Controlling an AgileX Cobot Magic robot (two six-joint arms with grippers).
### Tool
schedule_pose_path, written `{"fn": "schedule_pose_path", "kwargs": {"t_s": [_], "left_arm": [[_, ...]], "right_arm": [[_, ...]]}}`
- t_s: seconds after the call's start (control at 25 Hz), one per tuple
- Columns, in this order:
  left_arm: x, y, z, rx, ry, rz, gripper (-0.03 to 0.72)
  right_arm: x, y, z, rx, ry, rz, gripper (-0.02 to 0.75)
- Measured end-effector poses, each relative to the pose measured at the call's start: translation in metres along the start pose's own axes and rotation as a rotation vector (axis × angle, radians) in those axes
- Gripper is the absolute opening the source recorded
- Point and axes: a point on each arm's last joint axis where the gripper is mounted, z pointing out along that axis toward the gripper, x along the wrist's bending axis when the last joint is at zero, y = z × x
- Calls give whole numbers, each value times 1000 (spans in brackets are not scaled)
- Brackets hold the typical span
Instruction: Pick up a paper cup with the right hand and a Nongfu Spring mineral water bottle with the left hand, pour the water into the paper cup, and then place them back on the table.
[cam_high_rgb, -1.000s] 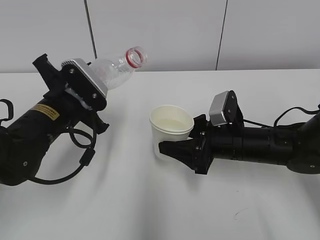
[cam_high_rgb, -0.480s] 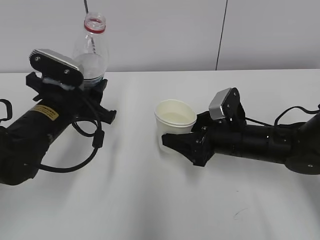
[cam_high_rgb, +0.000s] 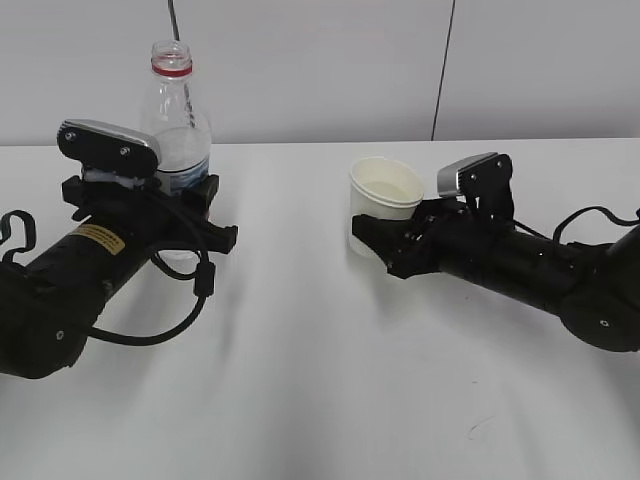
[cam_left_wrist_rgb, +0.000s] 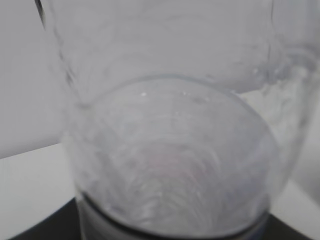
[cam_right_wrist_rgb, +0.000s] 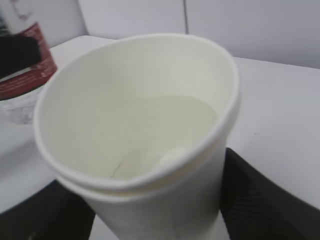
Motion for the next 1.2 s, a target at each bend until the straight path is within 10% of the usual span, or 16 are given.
{"fn": "schedule_pose_path", "kwargs": {"t_s": [0.56, 1.2], "left_arm": [[0, 1, 0, -6, 1, -1, 331], [1, 0, 0, -5, 7, -5, 331]], "right_arm": [[-26, -4, -2, 10, -284, -81, 510], [-34, -38, 0, 19, -327, -43, 510]]}}
